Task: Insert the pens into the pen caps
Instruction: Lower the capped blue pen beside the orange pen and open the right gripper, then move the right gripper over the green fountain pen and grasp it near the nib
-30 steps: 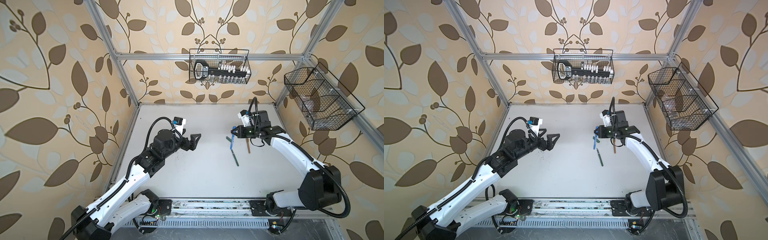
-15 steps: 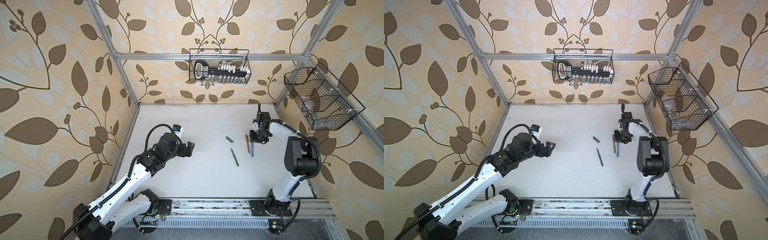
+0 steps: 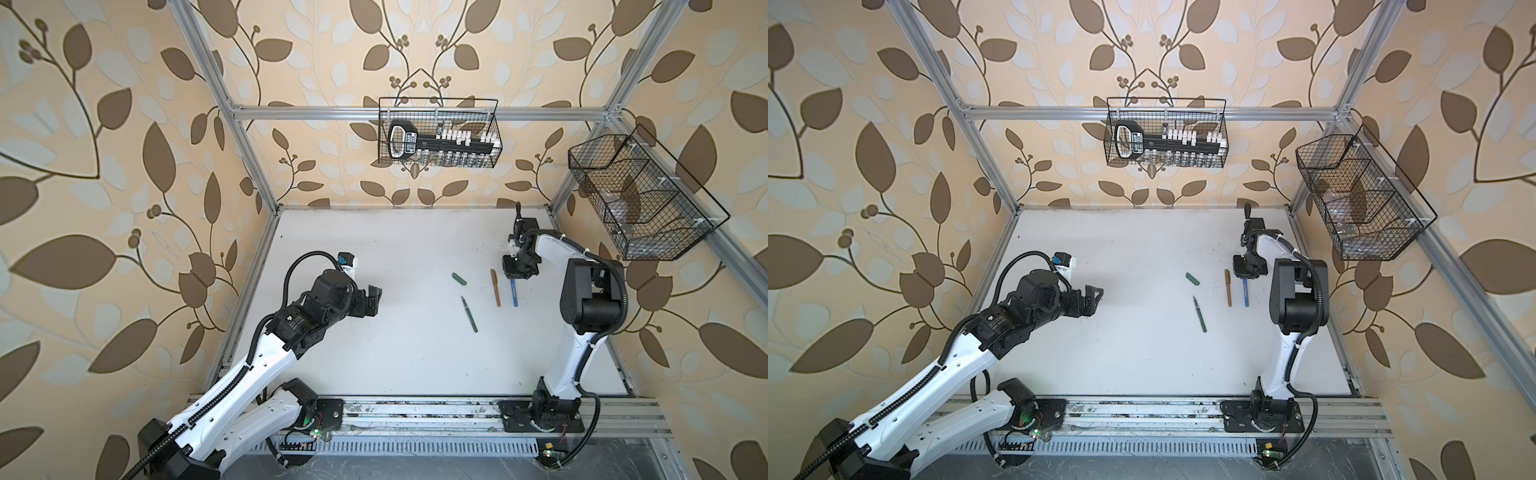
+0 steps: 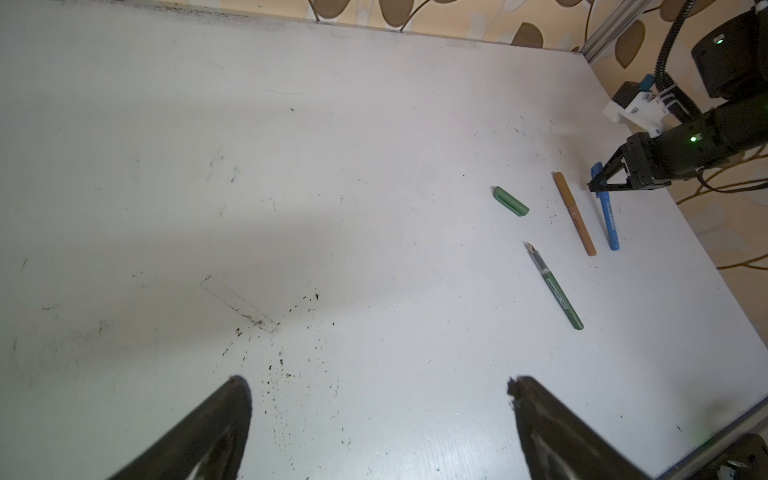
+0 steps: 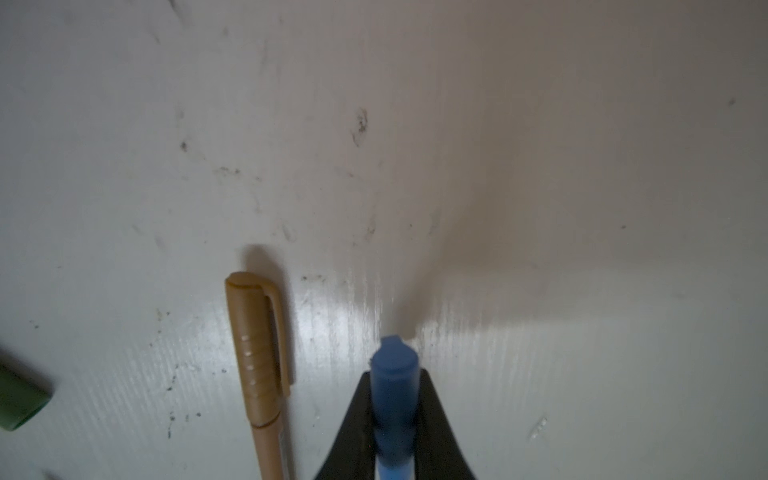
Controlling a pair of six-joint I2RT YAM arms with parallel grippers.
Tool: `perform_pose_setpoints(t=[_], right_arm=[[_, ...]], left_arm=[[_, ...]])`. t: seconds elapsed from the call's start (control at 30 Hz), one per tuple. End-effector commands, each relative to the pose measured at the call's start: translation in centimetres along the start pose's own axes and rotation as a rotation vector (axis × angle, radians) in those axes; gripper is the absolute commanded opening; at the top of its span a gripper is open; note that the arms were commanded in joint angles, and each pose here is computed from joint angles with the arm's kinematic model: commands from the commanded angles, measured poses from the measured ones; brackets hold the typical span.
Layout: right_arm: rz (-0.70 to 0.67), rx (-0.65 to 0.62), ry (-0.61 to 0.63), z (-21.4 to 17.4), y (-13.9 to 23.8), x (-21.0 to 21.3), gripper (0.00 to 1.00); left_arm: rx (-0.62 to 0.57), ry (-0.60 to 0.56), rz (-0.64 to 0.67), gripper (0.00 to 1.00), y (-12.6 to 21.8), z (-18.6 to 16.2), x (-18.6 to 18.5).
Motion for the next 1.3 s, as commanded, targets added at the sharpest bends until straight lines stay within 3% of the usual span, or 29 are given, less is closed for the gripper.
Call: perform_pose_setpoints(t=[0.0,0.1,0.33,0.53,0.67,0.9,1.07,1.27], right_arm=[[-0.033,-0.023,0.021,0.9,0.6,0.1,0.28],[-0.046,-0.062,0.009,1.3,1.7,0.1,0.39],[-0.053,-0.204,-0.015,0.2,6.5,1.5,0.48],[0.136,-0.299,0.014,-5.1,10.3,4.7,0.56],[0.303,-0.248,0.094,-10.9,9.3,8.3,0.57],[0.288,-0.116,0.195,-18.4,6.3,10.8,0.59],[0.201,-0.082,0.207,-20.1,4.5,10.4,0.58],[0.185,-0.097,0.234,-18.6,4.1,11.4,0.54]], left_arm=[[-0.065,-0.011,0.037,0.99,1.4,1.8,0.2],[-0.072,-0.004,0.069,0.99,1.3,1.9,0.4],[-0.068,0.016,0.12,0.99,1.2,2.8,0.6],[-0.072,0.03,0.128,0.99,1.8,2.7,0.8],[-0.061,0.04,0.123,0.99,1.5,1.6,0.9],[-0.045,0.093,0.076,0.99,1.4,-0.1,0.8],[-0.045,0.091,0.05,0.99,1.3,-1.0,0.7],[-0.045,0.063,0.069,0.99,1.0,-1.1,0.9]])
Point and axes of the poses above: each gripper's point midway between its finger pads, its own y axis back along the fingers, its own x axis along the line the jaws close on, z = x × y, the point moved 9 cm from there along y, back along the fingers, and after that the axes turned 14 degrees about -y, right-handed, at the moved point
